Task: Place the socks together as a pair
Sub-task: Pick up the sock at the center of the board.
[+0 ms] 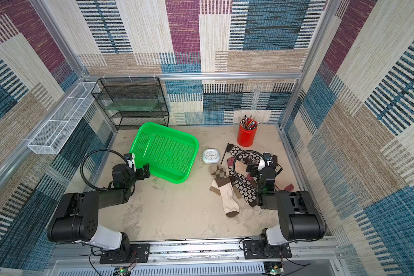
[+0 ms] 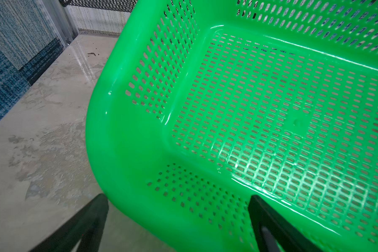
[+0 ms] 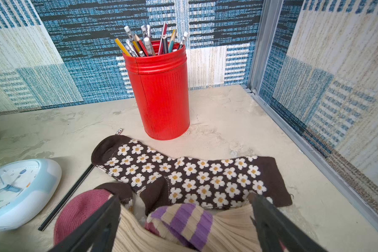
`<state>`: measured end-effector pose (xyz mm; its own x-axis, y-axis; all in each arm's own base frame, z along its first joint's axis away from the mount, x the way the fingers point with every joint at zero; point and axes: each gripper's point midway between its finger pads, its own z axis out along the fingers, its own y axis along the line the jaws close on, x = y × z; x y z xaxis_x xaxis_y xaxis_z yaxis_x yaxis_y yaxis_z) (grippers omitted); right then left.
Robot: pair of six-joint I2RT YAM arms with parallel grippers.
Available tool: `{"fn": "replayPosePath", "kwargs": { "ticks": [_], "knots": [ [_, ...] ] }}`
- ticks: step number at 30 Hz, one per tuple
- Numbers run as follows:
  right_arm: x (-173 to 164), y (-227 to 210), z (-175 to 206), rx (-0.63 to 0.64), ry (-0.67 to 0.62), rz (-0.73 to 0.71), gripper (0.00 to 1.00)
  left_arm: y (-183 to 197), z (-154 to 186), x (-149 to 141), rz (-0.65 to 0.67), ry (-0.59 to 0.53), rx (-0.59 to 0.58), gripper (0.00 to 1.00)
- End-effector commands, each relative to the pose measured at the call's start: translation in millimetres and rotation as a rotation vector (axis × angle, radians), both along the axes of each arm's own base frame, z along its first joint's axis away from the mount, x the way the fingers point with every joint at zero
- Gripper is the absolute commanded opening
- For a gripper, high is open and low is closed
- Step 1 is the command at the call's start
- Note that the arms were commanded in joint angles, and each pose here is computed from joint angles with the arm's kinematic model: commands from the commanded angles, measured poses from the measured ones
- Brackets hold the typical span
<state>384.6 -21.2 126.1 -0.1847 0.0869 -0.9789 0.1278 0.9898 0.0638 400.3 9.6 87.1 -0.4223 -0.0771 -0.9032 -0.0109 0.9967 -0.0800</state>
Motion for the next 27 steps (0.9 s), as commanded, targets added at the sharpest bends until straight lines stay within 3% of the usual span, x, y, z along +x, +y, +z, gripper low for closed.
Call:
{"fn": "replayPosePath", "kwargs": {
  "ticks": [1,20,27],
  "knots": [
    [1,-1,12,-0.009,-0.049,-0.005,0.96,4,3,2,0.000,-0.013,0.055,0.99],
    [1,-1,11,-0.006,-0.048,0.000,0.96,3,4,1,-0.009,-0.018,0.056,0.99],
    [-2,-8,31,0.000,-0.028,-0.072,0.96,2,41,-8,-0.010,-0.035,0.057,0.99]
  ]
}}
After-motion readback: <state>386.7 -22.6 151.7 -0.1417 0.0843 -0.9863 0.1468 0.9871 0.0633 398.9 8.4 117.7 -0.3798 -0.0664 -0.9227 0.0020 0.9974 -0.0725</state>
